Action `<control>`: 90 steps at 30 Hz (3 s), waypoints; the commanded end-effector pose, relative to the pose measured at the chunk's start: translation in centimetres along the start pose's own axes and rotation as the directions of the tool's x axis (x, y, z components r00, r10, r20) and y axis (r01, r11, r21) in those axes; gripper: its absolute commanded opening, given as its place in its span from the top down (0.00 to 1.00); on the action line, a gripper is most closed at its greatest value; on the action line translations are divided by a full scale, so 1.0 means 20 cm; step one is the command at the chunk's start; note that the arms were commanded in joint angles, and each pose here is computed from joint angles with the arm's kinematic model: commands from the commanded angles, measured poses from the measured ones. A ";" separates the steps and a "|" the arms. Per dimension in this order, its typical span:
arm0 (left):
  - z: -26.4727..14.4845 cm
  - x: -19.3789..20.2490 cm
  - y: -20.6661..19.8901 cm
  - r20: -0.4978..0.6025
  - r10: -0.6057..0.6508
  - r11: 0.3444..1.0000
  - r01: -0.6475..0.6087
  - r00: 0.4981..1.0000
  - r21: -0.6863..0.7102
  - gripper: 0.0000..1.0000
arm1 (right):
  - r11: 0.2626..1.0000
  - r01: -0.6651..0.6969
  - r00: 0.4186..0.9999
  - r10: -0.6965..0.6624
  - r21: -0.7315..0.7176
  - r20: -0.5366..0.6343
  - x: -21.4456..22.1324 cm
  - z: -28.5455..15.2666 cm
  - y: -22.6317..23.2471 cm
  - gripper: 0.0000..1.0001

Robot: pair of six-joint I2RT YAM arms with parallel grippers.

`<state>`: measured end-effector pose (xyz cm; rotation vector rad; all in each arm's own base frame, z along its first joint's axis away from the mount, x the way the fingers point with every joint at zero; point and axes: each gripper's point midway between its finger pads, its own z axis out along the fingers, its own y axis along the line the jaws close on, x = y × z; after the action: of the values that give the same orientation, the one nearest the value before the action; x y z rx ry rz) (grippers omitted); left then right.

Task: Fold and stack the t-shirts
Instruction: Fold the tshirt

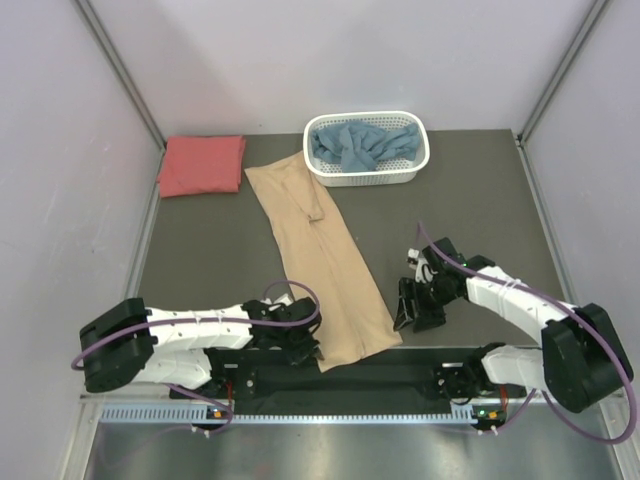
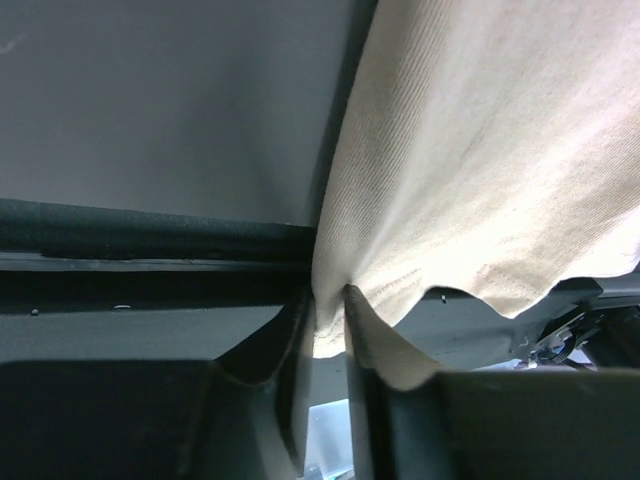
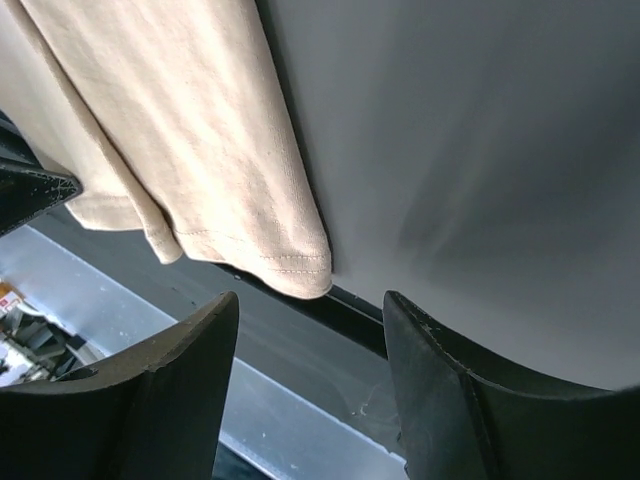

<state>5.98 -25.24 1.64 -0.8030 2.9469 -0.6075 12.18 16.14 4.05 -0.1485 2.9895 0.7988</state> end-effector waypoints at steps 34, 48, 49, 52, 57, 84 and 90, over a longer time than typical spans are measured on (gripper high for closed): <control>-0.03 0.05 -0.02 -0.029 -0.051 0.997 0.053 0.998 0.050 1.00 | 0.998 -0.030 0.997 0.034 0.057 -0.064 0.06 0.22 -0.10 0.66; -0.08 0.08 0.04 -0.024 -0.086 0.996 0.087 0.996 0.030 1.00 | 0.998 -0.035 0.999 0.035 0.044 0.002 0.08 0.16 -0.08 1.00; -0.08 0.09 0.06 -0.027 -0.083 0.996 0.084 0.996 0.023 1.00 | 0.999 -0.032 0.999 0.032 0.028 0.002 0.09 0.15 -0.07 1.00; -0.09 0.10 0.08 -0.007 -0.090 0.996 0.090 0.996 0.020 1.00 | 1.000 -0.023 1.000 0.023 -0.005 -0.011 0.12 0.14 -0.04 1.00; -0.12 0.11 0.12 -0.002 -0.104 0.995 0.104 0.995 0.005 1.00 | 0.999 -0.024 1.000 0.024 -0.039 -0.001 0.14 0.11 0.01 1.00; -0.50 -0.37 -0.21 0.325 -0.091 0.984 0.034 0.941 0.176 1.00 | 0.965 0.231 0.967 -0.213 -0.124 0.139 -0.58 -0.10 0.57 1.00; -0.53 -0.69 -0.25 0.401 -0.095 0.989 0.042 0.911 0.140 1.00 | 0.955 0.270 0.956 -0.252 -0.118 0.149 -0.76 -0.06 0.64 1.00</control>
<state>17.14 -20.06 11.73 -1.0173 2.4786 -0.5882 24.40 26.39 11.06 -0.3802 2.7750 0.9218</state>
